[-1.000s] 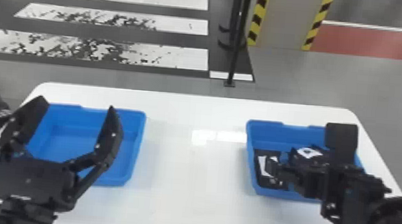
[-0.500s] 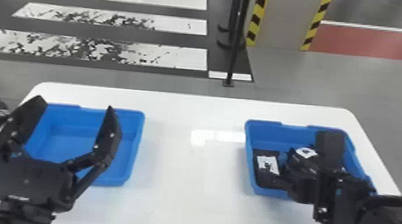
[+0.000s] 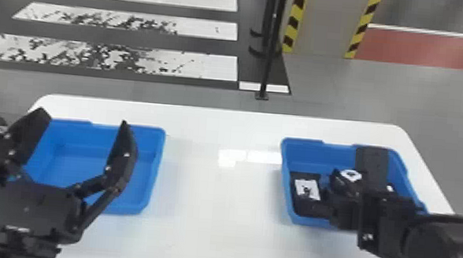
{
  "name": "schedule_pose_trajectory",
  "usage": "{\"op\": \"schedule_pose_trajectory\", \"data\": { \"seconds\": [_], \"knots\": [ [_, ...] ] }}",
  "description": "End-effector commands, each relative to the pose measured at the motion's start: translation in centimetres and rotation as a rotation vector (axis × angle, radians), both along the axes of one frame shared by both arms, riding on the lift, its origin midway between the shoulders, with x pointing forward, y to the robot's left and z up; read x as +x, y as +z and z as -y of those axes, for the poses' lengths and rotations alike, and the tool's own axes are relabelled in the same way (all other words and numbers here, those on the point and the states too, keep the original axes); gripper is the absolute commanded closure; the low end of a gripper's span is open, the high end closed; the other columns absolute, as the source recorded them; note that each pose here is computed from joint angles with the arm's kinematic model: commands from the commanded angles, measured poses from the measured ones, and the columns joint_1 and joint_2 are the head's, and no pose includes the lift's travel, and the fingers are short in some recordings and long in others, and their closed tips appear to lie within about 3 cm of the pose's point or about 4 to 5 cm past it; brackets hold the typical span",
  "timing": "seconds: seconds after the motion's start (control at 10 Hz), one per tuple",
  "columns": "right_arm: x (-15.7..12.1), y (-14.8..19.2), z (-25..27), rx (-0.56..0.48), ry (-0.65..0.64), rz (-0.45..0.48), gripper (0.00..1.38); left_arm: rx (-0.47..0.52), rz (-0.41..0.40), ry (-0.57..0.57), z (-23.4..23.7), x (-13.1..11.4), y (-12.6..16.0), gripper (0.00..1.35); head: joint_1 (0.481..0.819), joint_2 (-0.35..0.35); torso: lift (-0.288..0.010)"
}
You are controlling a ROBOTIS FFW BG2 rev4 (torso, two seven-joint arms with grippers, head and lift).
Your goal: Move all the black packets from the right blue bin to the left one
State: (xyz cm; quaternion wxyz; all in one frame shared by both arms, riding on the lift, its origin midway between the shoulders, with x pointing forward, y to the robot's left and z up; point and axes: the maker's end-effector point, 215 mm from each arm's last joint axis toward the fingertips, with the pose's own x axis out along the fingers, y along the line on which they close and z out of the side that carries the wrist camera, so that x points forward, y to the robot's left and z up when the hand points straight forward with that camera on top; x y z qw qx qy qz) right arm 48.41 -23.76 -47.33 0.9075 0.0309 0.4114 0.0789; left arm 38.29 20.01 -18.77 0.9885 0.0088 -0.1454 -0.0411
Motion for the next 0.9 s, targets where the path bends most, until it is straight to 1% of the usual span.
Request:
{"op": "schedule_pose_trajectory", "data": {
  "seconds": [0.0, 0.2, 0.3, 0.5, 0.6, 0.7, 0.8],
  "knots": [
    [0.4, -0.5, -0.2, -0.006, 0.009, -0.023, 0.32, 0.001, 0.003, 0.002, -0.1, 0.0, 0.0, 0.08, 0.695, -0.049, -0.140],
    [-0.3, -1.7, -3.1, 0.033, 0.075, -0.112, 0.53, 0.002, 0.008, 0.005, -0.2, 0.0, 0.1, 0.08, 0.695, -0.042, -0.140],
    [-0.2, -1.2, -4.8, 0.037, 0.124, -0.127, 0.60, 0.004, 0.005, 0.005, -0.3, 0.0, 0.0, 0.08, 0.695, -0.023, -0.140],
    [0.0, -0.2, -5.6, 0.027, 0.145, -0.106, 1.11, 0.008, 0.008, 0.012, -0.6, -0.1, 0.0, 0.08, 0.695, 0.011, -0.140],
    [-0.2, -0.4, -6.0, 0.042, 0.147, -0.106, 1.11, 0.009, 0.011, 0.013, -0.7, -0.1, 0.0, 0.08, 0.695, 0.024, -0.140],
    [-0.6, 0.1, -5.9, 0.038, 0.134, -0.077, 1.11, 0.007, 0.021, 0.014, -0.7, -0.2, 0.3, 0.08, 0.695, 0.031, -0.140],
    [-0.1, 1.4, -5.0, 0.040, 0.099, -0.019, 1.12, 0.008, 0.026, 0.015, -0.7, -0.3, 0.3, 0.08, 0.695, 0.036, -0.140]
  ]
}}
